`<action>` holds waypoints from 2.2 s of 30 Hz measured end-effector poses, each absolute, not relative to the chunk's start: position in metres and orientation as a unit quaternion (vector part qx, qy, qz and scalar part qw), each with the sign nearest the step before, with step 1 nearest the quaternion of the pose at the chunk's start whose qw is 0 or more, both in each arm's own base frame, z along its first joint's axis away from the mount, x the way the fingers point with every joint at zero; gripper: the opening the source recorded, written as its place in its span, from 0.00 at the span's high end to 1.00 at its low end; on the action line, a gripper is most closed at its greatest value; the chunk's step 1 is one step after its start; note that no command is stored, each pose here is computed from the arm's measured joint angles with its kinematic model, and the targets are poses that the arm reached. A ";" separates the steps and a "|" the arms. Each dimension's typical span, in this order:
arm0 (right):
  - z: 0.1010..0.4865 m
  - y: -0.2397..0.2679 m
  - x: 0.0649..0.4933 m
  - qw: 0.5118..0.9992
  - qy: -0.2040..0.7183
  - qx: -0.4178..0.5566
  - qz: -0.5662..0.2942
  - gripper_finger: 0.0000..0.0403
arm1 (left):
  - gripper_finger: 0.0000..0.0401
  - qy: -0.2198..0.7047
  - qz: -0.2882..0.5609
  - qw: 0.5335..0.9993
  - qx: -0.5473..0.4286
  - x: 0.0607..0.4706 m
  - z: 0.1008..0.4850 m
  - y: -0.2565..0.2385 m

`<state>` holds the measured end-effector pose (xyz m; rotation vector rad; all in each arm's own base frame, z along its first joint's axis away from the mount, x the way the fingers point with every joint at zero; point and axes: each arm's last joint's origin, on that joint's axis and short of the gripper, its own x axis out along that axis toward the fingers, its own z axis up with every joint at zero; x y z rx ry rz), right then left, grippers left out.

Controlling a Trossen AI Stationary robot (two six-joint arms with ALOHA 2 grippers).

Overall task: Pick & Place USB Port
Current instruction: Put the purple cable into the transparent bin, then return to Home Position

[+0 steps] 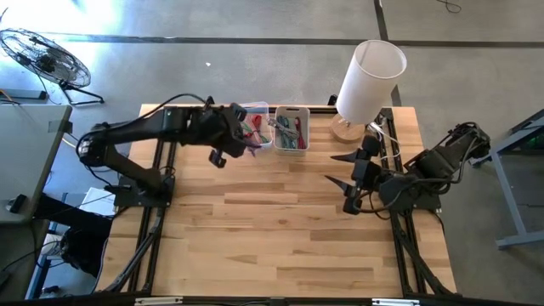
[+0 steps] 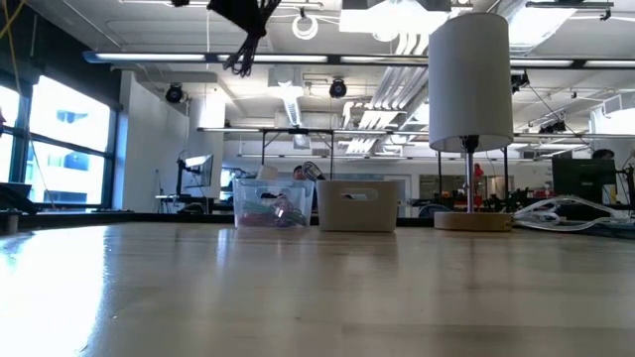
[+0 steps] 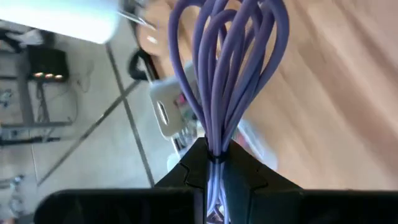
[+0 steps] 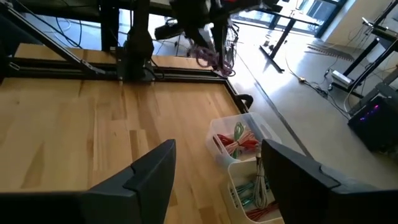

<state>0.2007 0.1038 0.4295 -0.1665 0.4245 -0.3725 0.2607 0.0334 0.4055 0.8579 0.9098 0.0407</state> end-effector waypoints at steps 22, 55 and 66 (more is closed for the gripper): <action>0.428 0.098 0.202 0.954 0.211 -0.048 -0.208 0.46 | 0.95 0.609 -0.183 0.610 0.473 0.300 0.307 0.154; 0.423 0.063 0.217 0.943 0.261 -0.008 -0.207 0.47 | 0.74 0.681 -0.188 0.534 0.465 0.325 0.239 0.203; 0.426 0.070 0.219 0.957 0.276 0.008 -0.087 0.49 | 0.76 0.622 -0.060 0.681 0.381 0.294 0.334 0.171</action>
